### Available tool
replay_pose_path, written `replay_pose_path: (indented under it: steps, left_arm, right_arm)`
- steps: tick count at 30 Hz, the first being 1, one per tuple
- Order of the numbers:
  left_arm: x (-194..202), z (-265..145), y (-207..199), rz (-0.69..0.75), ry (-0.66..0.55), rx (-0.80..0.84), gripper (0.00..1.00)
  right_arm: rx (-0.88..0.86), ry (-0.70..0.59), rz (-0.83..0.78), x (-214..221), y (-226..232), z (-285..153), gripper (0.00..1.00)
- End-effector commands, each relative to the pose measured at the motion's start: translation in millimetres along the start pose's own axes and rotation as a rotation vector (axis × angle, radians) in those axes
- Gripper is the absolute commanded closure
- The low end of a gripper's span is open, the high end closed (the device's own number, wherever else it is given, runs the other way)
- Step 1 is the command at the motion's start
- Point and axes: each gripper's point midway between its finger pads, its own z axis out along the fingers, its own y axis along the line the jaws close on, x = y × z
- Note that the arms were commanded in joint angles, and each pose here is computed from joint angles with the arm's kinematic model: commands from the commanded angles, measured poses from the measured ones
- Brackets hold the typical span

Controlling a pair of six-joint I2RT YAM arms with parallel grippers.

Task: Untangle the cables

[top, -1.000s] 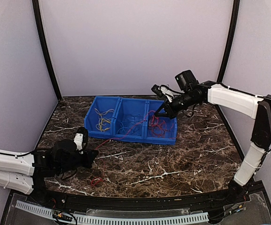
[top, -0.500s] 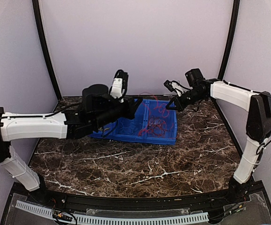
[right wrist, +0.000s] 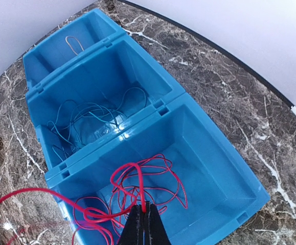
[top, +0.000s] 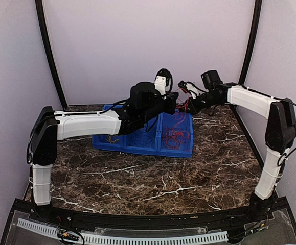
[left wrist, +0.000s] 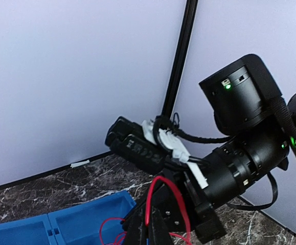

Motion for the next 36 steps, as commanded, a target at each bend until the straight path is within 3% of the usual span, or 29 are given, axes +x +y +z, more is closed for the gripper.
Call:
replay_pose_path:
  steps: [1, 6, 13, 20, 24, 30, 36]
  left_arm:
    - [-2.8, 0.1, 29.1, -0.067, -0.084, -0.045, 1.00]
    - [46.5, 10.5, 40.4, -0.065, 0.011, -0.036, 1.00]
    - [82.4, 9.7, 41.1, -0.071, 0.092, -0.014, 0.98]
    - [95.3, 7.6, 39.7, -0.074, 0.191, -0.014, 0.63]
    - [95.4, -1.3, 43.5, -0.089, 0.258, -0.048, 0.51]
    - [81.6, -41.4, 45.4, -0.116, 0.258, -0.044, 0.48]
    - [43.3, -100.2, 49.1, -0.081, 0.241, -0.049, 0.47]
  right_arm:
    - [-0.001, 0.022, 0.029, 11.1, -14.2, 18.4, 1.00]
    - [-0.023, 0.052, 0.040, 22.4, -13.6, 24.8, 0.90]
    - [0.011, 0.068, 0.033, 31.4, -14.0, 2.9, 0.57]
    - [0.061, 0.070, 0.057, 43.8, -20.4, -44.5, 0.52]
    - [0.094, 0.079, 0.046, 56.6, -19.5, -74.1, 0.48]
    - [0.120, 0.007, -0.011, 54.8, -3.2, -114.6, 0.44]
    - [0.215, -0.130, -0.063, 36.7, 7.7, -152.4, 0.40]
